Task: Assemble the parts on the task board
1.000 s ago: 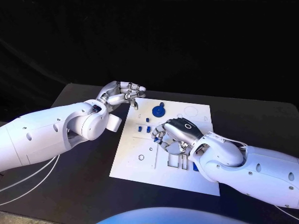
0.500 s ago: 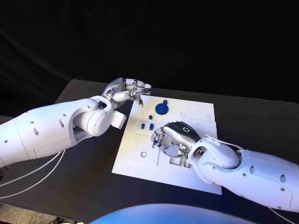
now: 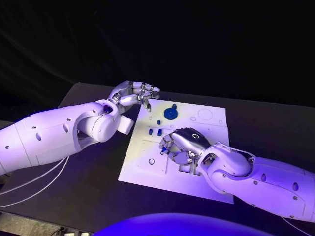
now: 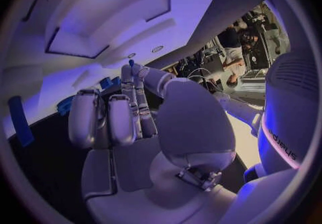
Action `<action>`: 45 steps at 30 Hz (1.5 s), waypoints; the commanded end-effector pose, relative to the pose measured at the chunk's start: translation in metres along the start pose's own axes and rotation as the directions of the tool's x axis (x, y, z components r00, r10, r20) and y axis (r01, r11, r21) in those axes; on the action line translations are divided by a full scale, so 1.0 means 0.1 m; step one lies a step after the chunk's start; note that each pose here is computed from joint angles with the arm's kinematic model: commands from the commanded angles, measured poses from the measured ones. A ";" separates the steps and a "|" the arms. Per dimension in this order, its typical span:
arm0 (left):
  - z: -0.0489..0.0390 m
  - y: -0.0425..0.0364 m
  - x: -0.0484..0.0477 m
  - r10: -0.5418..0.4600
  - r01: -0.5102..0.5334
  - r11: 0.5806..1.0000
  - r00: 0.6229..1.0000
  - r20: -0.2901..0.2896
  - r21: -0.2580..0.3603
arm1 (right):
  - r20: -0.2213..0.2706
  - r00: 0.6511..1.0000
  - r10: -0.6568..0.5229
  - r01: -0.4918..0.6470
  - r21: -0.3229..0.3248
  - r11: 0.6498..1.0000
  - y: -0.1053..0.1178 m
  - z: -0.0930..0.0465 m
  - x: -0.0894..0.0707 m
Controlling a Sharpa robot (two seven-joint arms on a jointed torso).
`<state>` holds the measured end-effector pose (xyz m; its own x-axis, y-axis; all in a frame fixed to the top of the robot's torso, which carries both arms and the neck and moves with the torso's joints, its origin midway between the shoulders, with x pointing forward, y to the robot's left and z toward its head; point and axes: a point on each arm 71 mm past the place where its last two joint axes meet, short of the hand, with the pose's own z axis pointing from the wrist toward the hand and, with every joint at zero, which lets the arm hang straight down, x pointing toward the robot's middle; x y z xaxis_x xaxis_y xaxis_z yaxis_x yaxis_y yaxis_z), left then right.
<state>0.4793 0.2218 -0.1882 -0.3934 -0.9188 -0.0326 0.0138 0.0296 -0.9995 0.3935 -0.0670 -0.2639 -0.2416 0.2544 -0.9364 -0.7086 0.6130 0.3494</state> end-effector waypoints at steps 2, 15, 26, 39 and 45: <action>0.004 -0.006 0.027 -0.004 0.004 1.000 1.000 -0.020 0.005 | -0.021 1.000 -0.003 0.002 -0.011 1.000 0.02 0.00 0.03; 0.002 -0.006 0.025 -0.004 0.004 1.000 1.000 -0.020 0.004 | -0.039 0.999 -0.005 0.005 -0.006 1.000 0.00 0.01 0.06; 0.000 -0.006 0.026 -0.002 0.002 1.000 1.000 -0.022 0.003 | -0.060 0.998 -0.016 0.016 0.005 1.000 -0.02 0.03 0.10; 0.001 -0.005 0.024 -0.001 0.001 1.000 1.000 -0.022 0.002 | -0.094 0.995 -0.028 0.028 0.003 1.000 -0.01 0.04 0.14; 0.002 -0.004 0.024 0.000 0.000 1.000 1.000 -0.021 0.002 | -0.110 0.994 -0.030 0.030 0.006 1.000 -0.01 0.04 0.16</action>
<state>0.4792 0.2220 -0.1885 -0.3965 -0.9174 -0.0347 0.0113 0.0330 -0.9994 0.3953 -0.0602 -0.2723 -0.2679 0.2043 -0.9415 -0.7122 0.6161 0.3363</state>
